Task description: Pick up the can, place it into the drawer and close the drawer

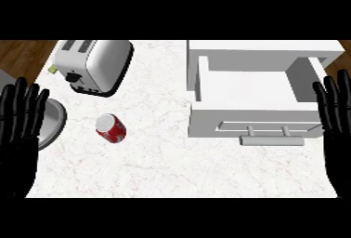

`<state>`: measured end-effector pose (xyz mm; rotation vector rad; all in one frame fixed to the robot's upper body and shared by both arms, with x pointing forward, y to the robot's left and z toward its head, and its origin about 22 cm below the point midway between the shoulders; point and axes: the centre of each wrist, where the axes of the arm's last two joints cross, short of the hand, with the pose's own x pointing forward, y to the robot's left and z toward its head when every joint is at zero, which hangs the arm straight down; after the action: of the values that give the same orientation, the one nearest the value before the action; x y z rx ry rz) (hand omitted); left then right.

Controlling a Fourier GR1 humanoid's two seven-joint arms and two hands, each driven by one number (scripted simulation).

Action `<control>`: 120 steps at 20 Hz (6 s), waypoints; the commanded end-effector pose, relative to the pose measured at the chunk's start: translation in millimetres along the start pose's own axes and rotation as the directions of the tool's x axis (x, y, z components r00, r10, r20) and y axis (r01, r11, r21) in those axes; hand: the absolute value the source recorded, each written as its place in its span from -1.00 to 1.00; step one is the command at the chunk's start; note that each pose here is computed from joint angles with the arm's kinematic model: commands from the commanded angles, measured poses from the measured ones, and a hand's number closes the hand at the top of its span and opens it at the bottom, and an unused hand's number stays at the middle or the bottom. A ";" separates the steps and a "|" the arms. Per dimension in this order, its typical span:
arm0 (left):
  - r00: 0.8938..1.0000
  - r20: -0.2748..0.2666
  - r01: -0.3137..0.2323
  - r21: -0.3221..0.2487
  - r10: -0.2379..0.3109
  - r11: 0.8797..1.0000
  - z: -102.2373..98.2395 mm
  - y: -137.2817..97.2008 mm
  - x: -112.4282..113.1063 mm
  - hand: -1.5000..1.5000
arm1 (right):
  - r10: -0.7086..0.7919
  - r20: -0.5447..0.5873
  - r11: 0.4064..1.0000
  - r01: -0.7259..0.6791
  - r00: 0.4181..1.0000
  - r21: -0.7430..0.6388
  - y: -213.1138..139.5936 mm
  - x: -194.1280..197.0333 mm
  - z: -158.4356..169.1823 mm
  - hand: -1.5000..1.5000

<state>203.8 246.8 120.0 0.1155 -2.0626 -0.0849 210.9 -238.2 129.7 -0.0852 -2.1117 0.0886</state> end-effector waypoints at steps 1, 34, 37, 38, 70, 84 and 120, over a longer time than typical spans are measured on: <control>0.998 0.041 -0.042 -0.034 0.043 0.999 -16.7 5.6 6.6 -1.00 | 0.013 0.021 1.000 -0.013 1.000 -0.013 -1.4 4.7 7.4 -1.00; 0.919 -0.391 -0.097 -0.129 0.039 0.987 -28.8 -4.7 -26.3 -1.00 | 0.016 -0.319 0.996 -0.044 0.948 -0.080 -55.6 -22.8 57.8 -1.00; 0.923 -0.383 -0.097 -0.139 0.037 0.986 -22.1 -1.2 -47.0 -1.00 | 0.028 -0.337 0.995 -0.058 0.941 -0.079 -49.0 -16.2 61.2 -1.00; 0.915 -0.400 -0.100 -0.130 0.040 0.986 -26.5 4.4 -42.7 -1.00 | 0.023 -0.330 0.996 -0.049 0.944 -0.071 -44.9 -13.5 76.5 -1.00; 0.892 -0.452 -0.020 -0.073 -0.015 0.997 22.1 30.3 -173.8 -1.00 | 0.031 -0.332 0.997 -0.055 0.943 -0.061 -63.3 -24.9 69.4 -1.00; 0.873 -0.487 -0.021 -0.047 -0.005 0.999 51.5 63.8 -223.8 -1.00 | 0.024 -0.311 0.997 -0.045 0.950 -0.062 -34.9 -35.7 76.8 -1.00; 0.867 -0.497 -0.098 -0.097 0.037 0.990 22.4 6.4 -259.0 -1.00 | 0.017 -0.309 0.997 -0.040 0.951 -0.067 -51.3 -12.6 73.8 -1.00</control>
<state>312.3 284.3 -104.2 0.0091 -1.5305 -0.1074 153.6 -298.2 87.2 -0.1705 -1.8076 0.0060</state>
